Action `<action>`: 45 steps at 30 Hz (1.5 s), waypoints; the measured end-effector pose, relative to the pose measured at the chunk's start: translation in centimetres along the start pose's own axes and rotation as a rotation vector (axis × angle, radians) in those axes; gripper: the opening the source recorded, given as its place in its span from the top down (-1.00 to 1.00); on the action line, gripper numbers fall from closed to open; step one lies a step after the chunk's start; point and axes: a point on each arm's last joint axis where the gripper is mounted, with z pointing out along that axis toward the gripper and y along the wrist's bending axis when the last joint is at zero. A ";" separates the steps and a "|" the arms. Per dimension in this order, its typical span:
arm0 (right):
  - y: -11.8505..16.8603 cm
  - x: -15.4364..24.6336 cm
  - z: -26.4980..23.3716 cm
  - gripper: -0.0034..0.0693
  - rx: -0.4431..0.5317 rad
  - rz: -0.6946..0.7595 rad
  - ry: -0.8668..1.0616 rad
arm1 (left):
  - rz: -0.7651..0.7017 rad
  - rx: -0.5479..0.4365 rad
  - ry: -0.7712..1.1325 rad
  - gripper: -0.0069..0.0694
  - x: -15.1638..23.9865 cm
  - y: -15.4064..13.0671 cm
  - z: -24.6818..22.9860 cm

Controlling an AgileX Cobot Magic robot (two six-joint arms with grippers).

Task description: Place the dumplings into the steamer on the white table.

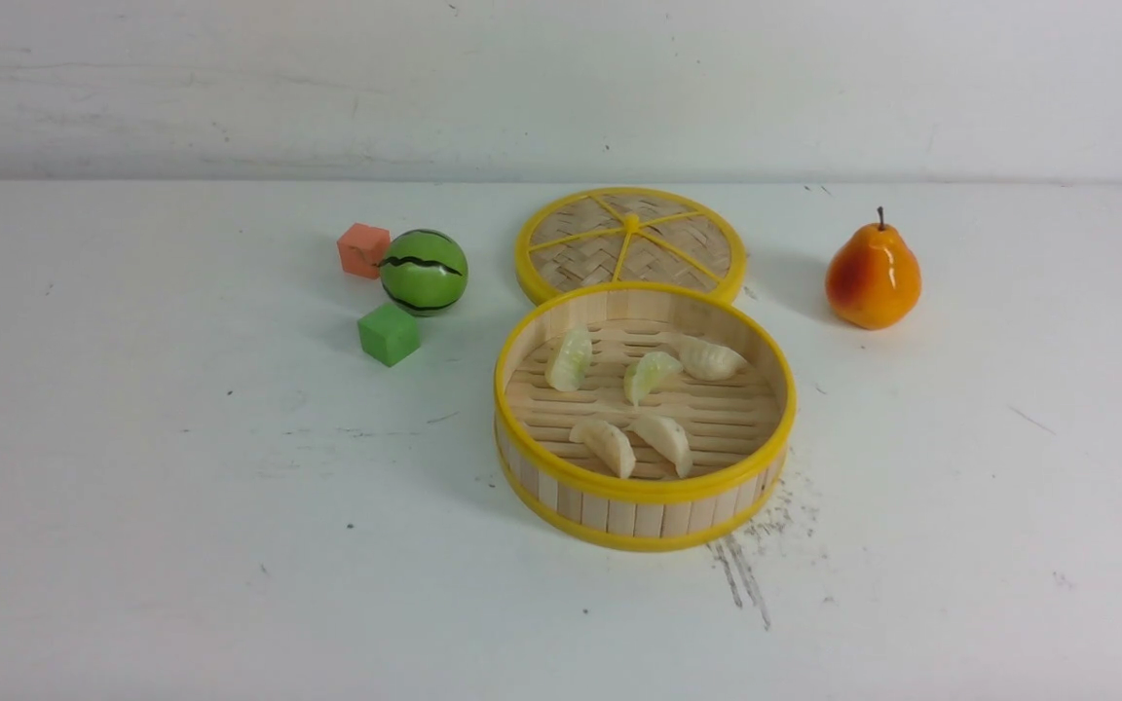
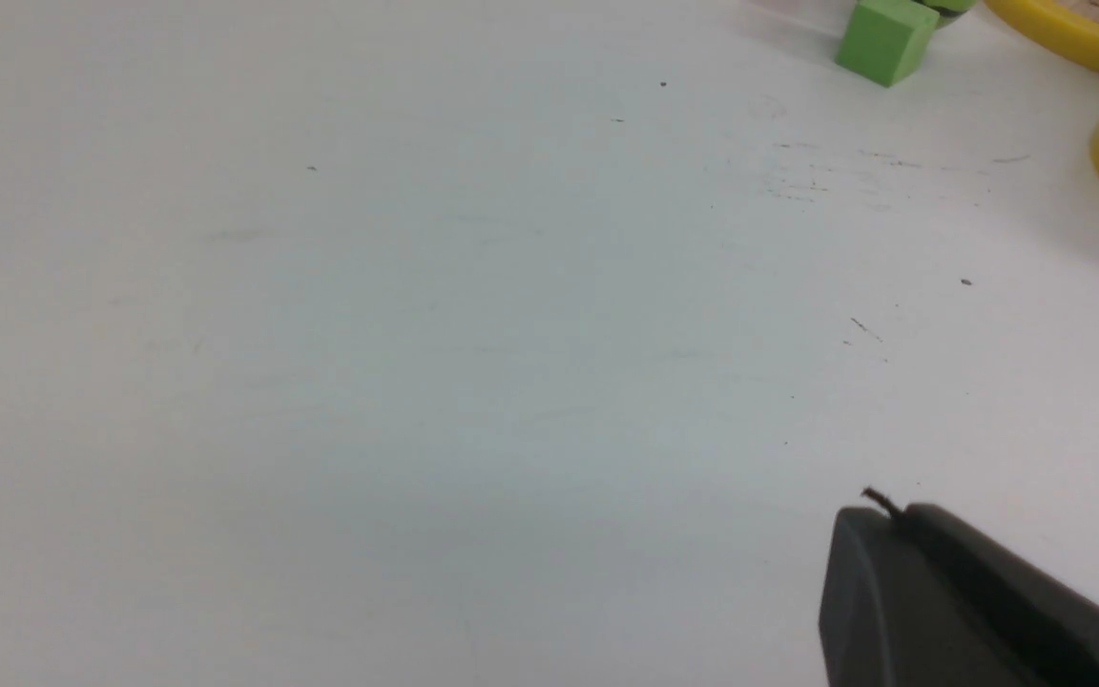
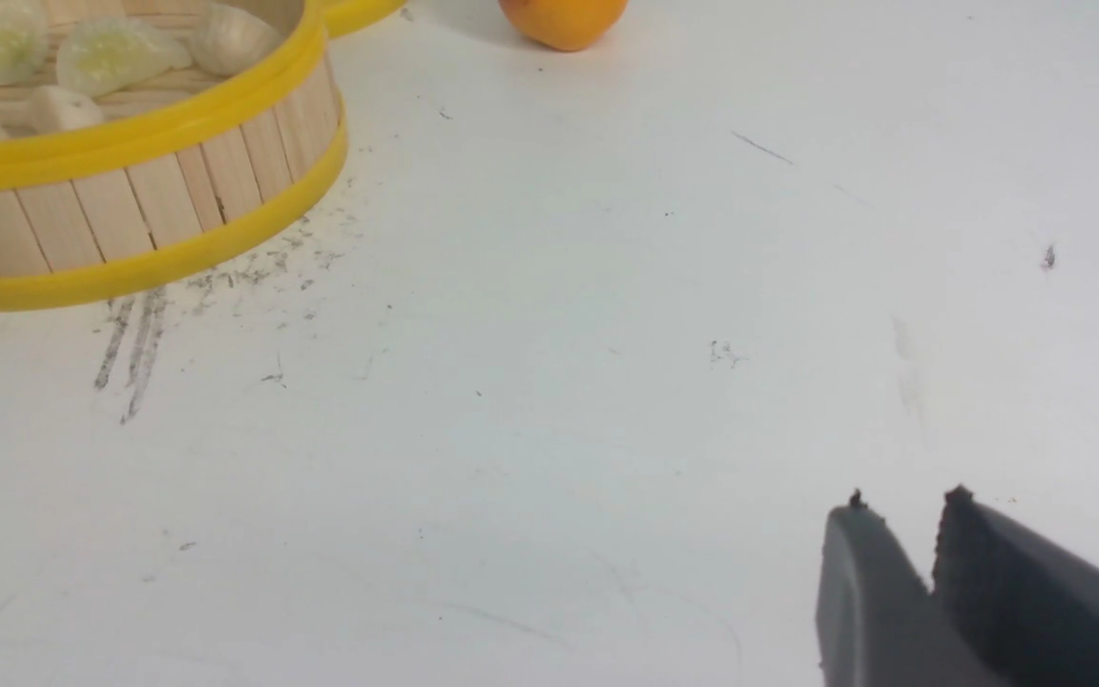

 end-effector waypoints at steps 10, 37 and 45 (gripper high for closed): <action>0.0 0.0 0.0 0.54 0.000 0.000 0.000 | -0.001 0.001 -0.003 0.86 0.0 0.0 0.0; 0.0 0.0 0.0 0.47 0.000 0.001 0.000 | -0.002 0.001 -0.005 0.84 0.0 0.0 0.0; 0.0 0.0 0.0 0.45 0.000 0.002 0.000 | -0.002 0.001 -0.005 0.83 0.0 0.0 0.0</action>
